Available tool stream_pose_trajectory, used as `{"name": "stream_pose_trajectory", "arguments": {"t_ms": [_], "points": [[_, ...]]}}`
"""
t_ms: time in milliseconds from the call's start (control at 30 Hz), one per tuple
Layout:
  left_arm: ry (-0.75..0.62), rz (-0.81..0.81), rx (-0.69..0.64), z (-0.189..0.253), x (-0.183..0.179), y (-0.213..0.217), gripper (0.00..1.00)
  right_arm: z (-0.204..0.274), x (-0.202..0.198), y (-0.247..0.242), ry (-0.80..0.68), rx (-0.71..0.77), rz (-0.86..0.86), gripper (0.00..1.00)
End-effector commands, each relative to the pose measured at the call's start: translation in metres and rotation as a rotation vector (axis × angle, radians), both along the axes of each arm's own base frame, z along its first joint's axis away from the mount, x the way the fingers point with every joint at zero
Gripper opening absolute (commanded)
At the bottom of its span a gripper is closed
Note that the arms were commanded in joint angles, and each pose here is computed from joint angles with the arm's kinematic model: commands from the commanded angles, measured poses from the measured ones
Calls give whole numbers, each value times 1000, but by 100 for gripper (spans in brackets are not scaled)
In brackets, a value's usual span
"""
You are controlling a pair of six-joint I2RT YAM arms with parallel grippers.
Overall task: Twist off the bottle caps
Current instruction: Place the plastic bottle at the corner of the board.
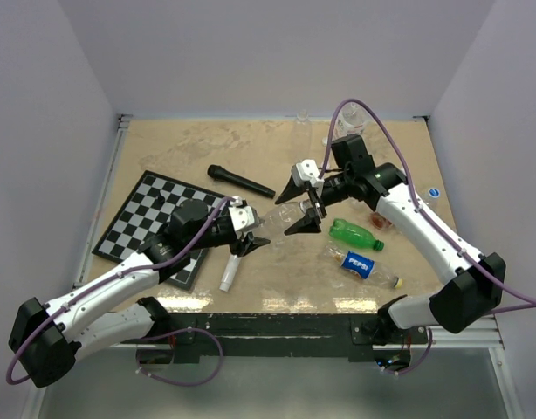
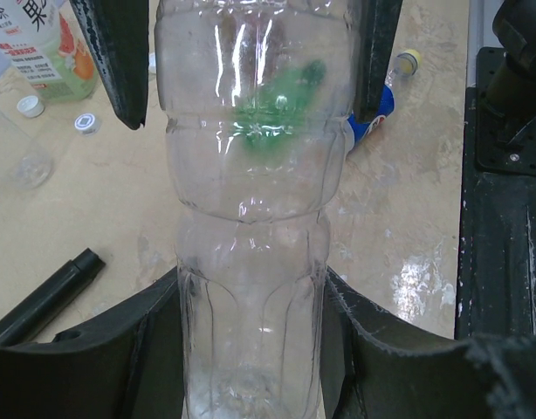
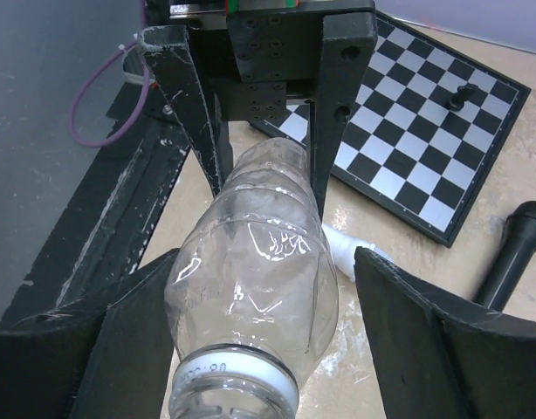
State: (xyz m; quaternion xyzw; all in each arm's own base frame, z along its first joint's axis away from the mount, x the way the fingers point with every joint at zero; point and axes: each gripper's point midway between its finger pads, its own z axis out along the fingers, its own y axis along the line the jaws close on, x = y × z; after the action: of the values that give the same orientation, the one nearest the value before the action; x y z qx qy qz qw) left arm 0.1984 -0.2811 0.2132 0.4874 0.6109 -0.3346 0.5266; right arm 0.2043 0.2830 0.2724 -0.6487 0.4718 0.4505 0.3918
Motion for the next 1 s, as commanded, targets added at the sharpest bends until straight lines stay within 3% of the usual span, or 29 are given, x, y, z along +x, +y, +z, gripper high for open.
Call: {"name": "stream_pose_trajectory", "arguments": {"t_ms": [0,233,567,900,933,967], "points": [[-35,-13,-64,19,0,-4,2,13,-5,3,34,37,-5,76],[-46,-9,-84,24,-1,-3,2,15,-11,4,60,54,14,82],[-34,-17,-138,33,-1,-2,1,25,-18,5,100,86,49,77],[-14,-22,-168,36,-1,-3,2,26,-19,7,122,99,55,37],[-10,-15,-167,35,1,-2,3,26,-18,7,122,99,54,34],[-10,-9,-168,35,2,-2,11,27,-18,7,117,97,49,29]]}}
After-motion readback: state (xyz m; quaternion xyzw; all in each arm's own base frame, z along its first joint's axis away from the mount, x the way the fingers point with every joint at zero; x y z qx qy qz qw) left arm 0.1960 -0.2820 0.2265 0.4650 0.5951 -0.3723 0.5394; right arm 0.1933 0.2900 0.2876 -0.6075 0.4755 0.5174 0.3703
